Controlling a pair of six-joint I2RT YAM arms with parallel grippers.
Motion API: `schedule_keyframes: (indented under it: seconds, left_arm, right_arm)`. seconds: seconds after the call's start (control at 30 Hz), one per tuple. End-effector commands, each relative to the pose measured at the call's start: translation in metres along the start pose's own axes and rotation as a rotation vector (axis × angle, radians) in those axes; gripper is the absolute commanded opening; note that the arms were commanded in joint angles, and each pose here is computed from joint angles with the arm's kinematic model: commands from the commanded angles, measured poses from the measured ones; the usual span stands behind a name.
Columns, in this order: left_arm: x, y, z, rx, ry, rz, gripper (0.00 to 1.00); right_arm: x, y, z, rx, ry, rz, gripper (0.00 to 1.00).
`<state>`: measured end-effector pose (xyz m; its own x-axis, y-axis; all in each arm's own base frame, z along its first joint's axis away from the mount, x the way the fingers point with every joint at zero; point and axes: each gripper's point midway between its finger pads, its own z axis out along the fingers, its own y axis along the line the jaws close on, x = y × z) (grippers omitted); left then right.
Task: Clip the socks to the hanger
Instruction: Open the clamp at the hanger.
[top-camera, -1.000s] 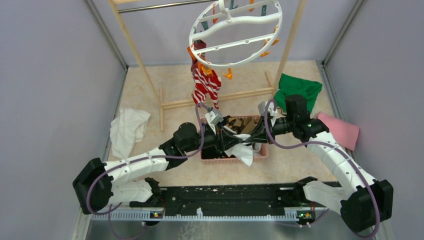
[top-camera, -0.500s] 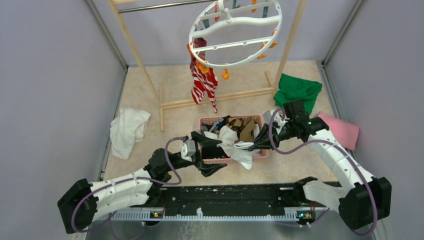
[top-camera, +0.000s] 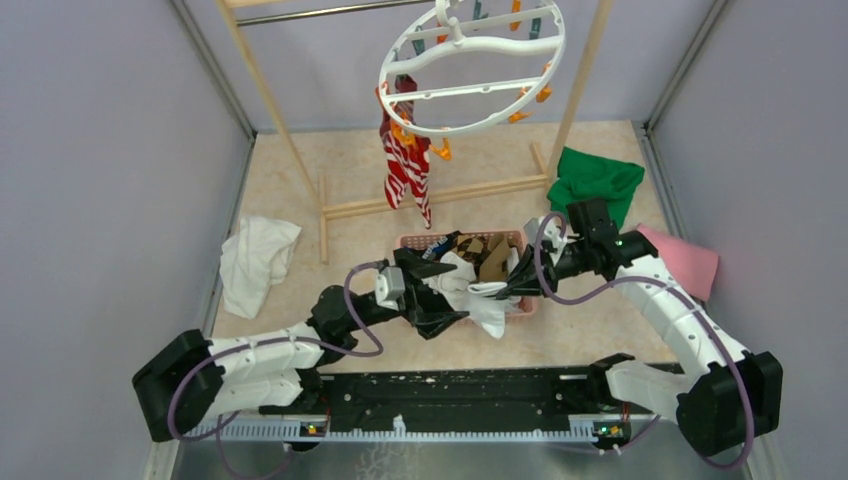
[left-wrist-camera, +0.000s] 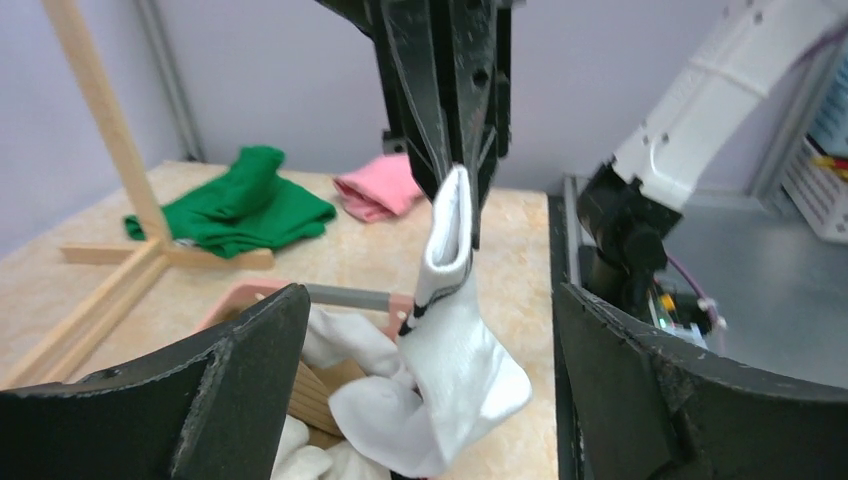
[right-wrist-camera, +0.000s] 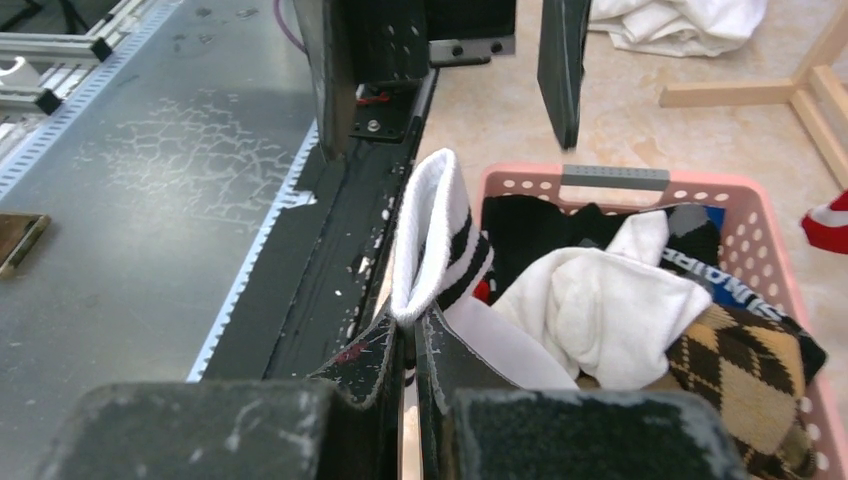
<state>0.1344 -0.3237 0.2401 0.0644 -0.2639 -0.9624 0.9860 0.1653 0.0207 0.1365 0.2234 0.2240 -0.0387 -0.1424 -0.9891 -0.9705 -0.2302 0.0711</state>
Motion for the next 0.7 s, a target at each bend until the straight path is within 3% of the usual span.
schedule_keyframes:
  seconds: [0.0, 0.13, 0.3, 0.53, 0.67]
  left_arm:
    - [-0.052, 0.017, -0.010, -0.141, -0.152, 0.002, 0.99]
    - [-0.058, 0.030, -0.013, -0.249, -0.082, -0.104, 0.99]
    - [-0.073, 0.066, -0.022, -0.504, -0.040, -0.262, 0.99]
    - [-0.104, 0.076, -0.025, -0.598, -0.062, -0.350, 0.99]
    - [-0.120, 0.094, -0.030, -0.721, -0.062, -0.340, 0.90]
  right_arm:
    - [-0.019, -0.016, -0.006, 0.057, 0.031, -0.069, 0.00]
    - [-0.018, -0.020, -0.007, 0.075, 0.045, -0.070, 0.00]
    - [-0.014, -0.025, -0.008, 0.097, 0.056, -0.054, 0.00]
    - [-0.013, -0.031, -0.010, 0.117, 0.064, -0.038, 0.00]
    - [-0.013, -0.034, -0.009, 0.126, 0.061, -0.015, 0.00]
